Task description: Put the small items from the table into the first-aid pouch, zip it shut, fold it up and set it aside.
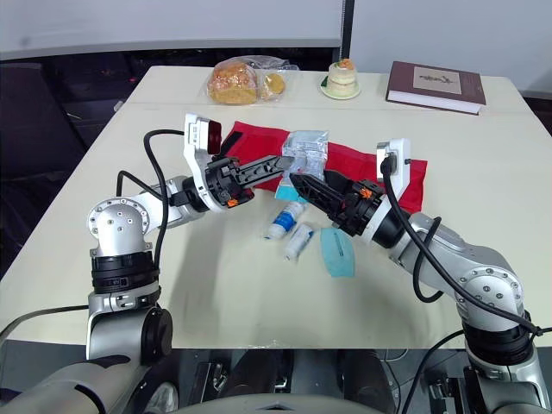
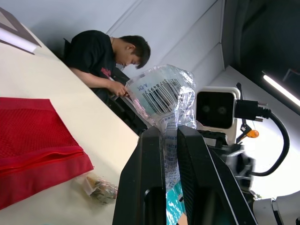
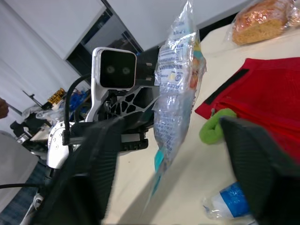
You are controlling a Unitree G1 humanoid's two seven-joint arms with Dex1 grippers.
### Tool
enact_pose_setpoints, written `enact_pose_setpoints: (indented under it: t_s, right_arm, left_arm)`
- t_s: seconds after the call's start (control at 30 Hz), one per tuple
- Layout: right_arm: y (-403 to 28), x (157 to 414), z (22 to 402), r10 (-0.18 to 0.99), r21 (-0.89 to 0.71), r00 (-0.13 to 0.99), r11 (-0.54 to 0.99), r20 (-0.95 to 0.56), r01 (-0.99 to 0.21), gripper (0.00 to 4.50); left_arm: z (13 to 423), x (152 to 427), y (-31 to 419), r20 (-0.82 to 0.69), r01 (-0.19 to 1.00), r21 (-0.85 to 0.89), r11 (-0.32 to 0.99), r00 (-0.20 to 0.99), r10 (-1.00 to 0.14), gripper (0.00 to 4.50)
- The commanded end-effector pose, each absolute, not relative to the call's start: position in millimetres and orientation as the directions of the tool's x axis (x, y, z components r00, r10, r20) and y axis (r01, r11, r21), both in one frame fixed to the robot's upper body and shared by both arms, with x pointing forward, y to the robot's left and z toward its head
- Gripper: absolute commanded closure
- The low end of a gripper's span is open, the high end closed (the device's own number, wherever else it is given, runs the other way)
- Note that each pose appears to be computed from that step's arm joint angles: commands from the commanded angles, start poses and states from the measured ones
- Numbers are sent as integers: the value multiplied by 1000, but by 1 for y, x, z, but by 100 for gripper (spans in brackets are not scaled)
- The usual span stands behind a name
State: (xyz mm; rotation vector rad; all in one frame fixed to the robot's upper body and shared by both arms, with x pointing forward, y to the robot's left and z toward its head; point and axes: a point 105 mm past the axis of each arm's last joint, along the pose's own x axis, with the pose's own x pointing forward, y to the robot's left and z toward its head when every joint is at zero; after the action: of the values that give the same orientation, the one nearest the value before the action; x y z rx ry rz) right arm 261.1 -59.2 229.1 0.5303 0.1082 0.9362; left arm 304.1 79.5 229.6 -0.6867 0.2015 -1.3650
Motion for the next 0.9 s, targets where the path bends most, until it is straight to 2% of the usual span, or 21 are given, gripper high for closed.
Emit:
enact_pose_setpoints:
  t_s: [0.03, 0.07, 0.13, 0.17, 0.5, 0.53, 0.57, 0.77, 0.83, 0.9]
  right_arm:
    - [-58, 259, 237, 787, 457, 594, 473, 166, -754, 291]
    - [-59, 260, 237, 787, 456, 595, 474, 165, -753, 325]
    - [-59, 260, 237, 786, 455, 596, 475, 165, -753, 426]
    - [-59, 260, 237, 786, 455, 596, 476, 165, -753, 447]
    - [-63, 262, 234, 777, 451, 612, 497, 149, -741, 447]
    - [-63, 262, 234, 776, 451, 613, 498, 149, -740, 447]
    - [-64, 262, 233, 775, 451, 615, 501, 148, -739, 447]
    - [-73, 263, 231, 765, 449, 629, 518, 137, -728, 447]
    - [-77, 262, 229, 760, 450, 637, 527, 131, -721, 447]
    - [-82, 262, 227, 754, 451, 645, 536, 125, -713, 447]
  left_arm:
    - [237, 302, 79, 274, 854, -520, 32, 202, -940, 450]
    - [237, 302, 79, 274, 854, -519, 32, 202, -940, 450]
    - [237, 303, 78, 274, 855, -518, 34, 203, -940, 450]
    - [237, 303, 78, 274, 855, -517, 34, 203, -940, 450]
    - [232, 310, 81, 264, 861, -503, 78, 239, -935, 450]
    - [233, 311, 82, 264, 863, -498, 82, 241, -934, 358]
    - [233, 311, 82, 263, 866, -493, 83, 239, -935, 342]
    - [239, 326, 108, 223, 883, -426, 194, 311, -924, 67]
    - [241, 335, 118, 198, 886, -387, 255, 350, -916, 10]
    - [239, 347, 127, 140, 880, -315, 356, 414, -899, 10]
